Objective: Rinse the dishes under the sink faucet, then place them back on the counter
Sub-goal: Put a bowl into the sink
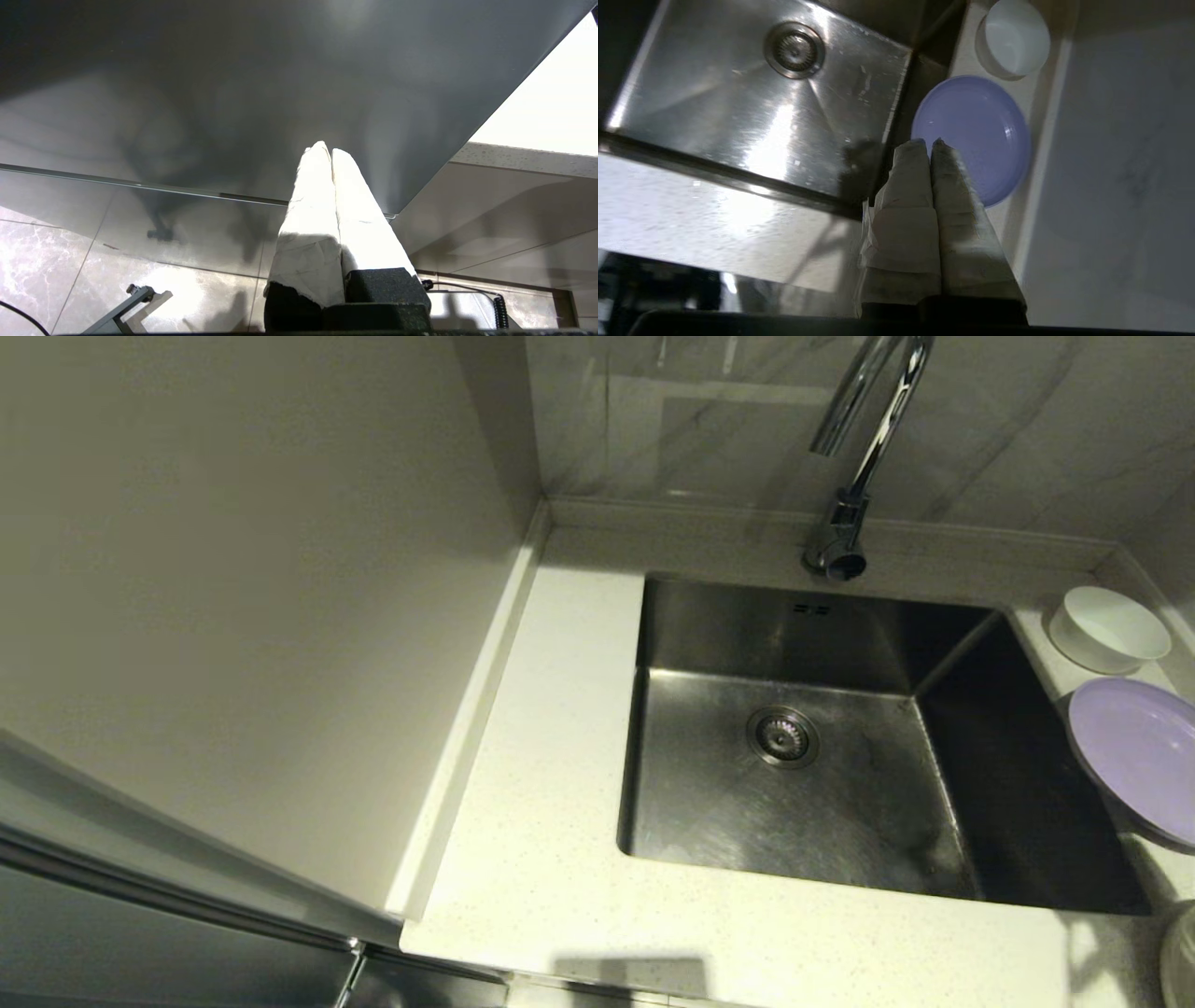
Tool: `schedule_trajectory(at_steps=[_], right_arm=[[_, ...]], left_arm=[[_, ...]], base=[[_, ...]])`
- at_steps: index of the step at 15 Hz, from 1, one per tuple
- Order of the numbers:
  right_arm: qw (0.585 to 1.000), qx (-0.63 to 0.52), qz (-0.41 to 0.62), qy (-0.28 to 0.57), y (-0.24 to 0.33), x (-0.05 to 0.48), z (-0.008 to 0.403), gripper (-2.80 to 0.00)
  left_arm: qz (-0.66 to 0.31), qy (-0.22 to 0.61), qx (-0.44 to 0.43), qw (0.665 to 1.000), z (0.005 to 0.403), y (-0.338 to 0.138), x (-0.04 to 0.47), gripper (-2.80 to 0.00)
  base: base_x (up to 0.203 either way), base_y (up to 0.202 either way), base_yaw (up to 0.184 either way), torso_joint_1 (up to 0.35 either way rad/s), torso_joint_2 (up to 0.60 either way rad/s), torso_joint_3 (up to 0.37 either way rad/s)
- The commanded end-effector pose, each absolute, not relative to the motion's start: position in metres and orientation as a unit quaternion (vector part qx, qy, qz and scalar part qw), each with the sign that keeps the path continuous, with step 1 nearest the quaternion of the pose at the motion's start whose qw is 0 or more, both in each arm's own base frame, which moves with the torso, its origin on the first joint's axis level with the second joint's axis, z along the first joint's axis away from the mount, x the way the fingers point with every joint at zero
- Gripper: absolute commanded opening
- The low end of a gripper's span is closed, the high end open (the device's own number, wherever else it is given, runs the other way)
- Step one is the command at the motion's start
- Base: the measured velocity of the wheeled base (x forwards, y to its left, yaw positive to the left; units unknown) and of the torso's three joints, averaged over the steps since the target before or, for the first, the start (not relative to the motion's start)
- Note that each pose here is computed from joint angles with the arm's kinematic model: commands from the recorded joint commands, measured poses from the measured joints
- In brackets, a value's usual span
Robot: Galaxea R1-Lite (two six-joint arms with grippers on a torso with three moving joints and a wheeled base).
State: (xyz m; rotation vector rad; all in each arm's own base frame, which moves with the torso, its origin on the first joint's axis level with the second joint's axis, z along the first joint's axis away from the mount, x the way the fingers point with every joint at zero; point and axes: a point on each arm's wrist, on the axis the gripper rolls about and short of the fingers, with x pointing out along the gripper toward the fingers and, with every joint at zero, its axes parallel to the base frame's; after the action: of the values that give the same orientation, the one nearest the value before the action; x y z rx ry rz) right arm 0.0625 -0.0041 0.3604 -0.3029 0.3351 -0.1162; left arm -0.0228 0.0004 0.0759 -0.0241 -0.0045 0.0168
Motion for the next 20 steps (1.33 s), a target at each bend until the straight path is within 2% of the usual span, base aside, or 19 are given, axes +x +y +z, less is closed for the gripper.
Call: schedule_trajectory(at_steps=[1, 3, 4, 10, 15, 20], right_arm=[[0.958, -0.184, -0.066, 0.212, -0.009, 0.113, 0.369, -2.8], [0.949, -0.195, -0.081, 0.235, -0.017, 0.141, 0.372, -2.8], [0.945, -0.195, -0.085, 0.247, -0.021, 0.156, 0.371, 0.0], [0.934, -0.161, -0.119, 0.297, -0.053, 0.253, 0.354, 0.0], [0.935, -0.186, -0.173, 0.248, -0.113, 0.36, 0.305, 0.0], [0.918, -0.23, -0.195, 0.257, -0.153, 0.395, 0.268, 0.0]], left_arm=[[0.008, -0.003, -0.012, 1.0, 0.076, 0.0, -0.023, -2.8], [0.008, -0.003, -0.012, 1.0, 0.076, 0.0, -0.023, -2.8], [0.008, -0.003, -0.012, 1.0, 0.076, 0.0, -0.023, -2.8], [0.008, -0.003, -0.012, 1.0, 0.076, 0.0, -0.023, -2.8], [0.008, -0.003, -0.012, 1.0, 0.076, 0.0, -0.023, -2.8], [0.008, -0.003, -0.012, 1.0, 0.076, 0.0, -0.023, -2.8]], base=[[0.0, 0.0, 0.0, 0.0, 0.0, 0.0], [0.0, 0.0, 0.0, 0.0, 0.0, 0.0], [0.0, 0.0, 0.0, 0.0, 0.0, 0.0], [0.0, 0.0, 0.0, 0.0, 0.0, 0.0], [0.0, 0.0, 0.0, 0.0, 0.0, 0.0], [0.0, 0.0, 0.0, 0.0, 0.0, 0.0]])
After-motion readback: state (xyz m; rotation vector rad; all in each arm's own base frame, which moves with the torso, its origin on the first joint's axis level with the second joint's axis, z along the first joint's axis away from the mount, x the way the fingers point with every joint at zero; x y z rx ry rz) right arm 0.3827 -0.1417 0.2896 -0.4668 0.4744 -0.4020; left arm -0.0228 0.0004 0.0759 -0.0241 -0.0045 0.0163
